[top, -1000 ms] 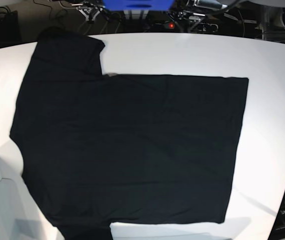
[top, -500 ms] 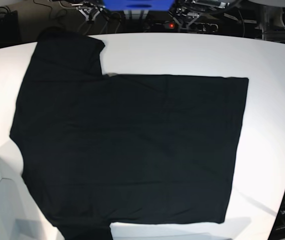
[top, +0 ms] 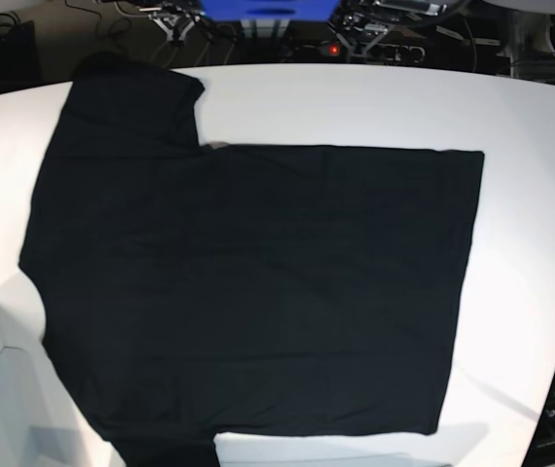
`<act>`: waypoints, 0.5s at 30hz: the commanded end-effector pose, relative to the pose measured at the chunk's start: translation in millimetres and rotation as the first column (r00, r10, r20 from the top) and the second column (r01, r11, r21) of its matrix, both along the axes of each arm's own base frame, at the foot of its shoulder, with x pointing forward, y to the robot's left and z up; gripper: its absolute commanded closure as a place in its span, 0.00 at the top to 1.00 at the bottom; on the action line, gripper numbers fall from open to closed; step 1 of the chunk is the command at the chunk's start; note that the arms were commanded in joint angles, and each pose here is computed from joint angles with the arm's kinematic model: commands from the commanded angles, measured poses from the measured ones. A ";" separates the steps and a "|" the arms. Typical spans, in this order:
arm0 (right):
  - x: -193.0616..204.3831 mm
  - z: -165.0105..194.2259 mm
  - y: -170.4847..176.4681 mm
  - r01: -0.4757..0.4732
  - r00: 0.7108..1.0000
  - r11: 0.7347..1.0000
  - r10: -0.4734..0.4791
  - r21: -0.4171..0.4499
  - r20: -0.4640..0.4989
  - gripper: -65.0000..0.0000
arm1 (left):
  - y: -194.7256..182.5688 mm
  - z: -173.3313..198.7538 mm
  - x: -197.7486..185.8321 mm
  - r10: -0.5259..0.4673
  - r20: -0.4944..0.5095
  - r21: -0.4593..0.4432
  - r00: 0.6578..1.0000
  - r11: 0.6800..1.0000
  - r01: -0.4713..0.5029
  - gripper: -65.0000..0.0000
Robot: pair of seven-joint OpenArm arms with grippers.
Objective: Fold the T-shirt properly
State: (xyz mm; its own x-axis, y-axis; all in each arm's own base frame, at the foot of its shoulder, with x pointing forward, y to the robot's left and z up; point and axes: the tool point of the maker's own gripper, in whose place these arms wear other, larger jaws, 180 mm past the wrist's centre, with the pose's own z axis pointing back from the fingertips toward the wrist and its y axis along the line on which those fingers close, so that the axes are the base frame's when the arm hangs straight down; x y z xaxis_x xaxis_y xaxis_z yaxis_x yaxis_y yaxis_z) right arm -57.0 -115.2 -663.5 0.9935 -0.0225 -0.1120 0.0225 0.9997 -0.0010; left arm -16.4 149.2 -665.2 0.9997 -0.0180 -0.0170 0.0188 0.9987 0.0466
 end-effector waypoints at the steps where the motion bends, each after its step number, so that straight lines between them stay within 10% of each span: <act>1: -3.2 0.3 4.0 0.006 1.000 1.000 -0.006 0.015 -0.006 0.00 | -0.8 0.1 -3.4 0.002 -0.004 -0.005 1.000 1.000 -0.002 0.00; 15: -11.4 2.4 3.3 0.008 1.000 1.000 -0.008 0.012 0.026 0.00 | -0.8 0.9 -22.5 0.001 -0.032 -0.005 0.999 1.000 -0.002 0.00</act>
State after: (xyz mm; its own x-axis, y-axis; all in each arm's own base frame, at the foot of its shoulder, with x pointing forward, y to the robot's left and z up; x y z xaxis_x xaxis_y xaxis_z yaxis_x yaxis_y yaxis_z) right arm -64.1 -115.2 -661.5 0.9966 -0.0244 -0.0783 0.0243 0.9997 -0.0020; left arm -36.3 149.2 -664.4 0.9988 -0.0177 -0.0463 0.0198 0.9988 0.0457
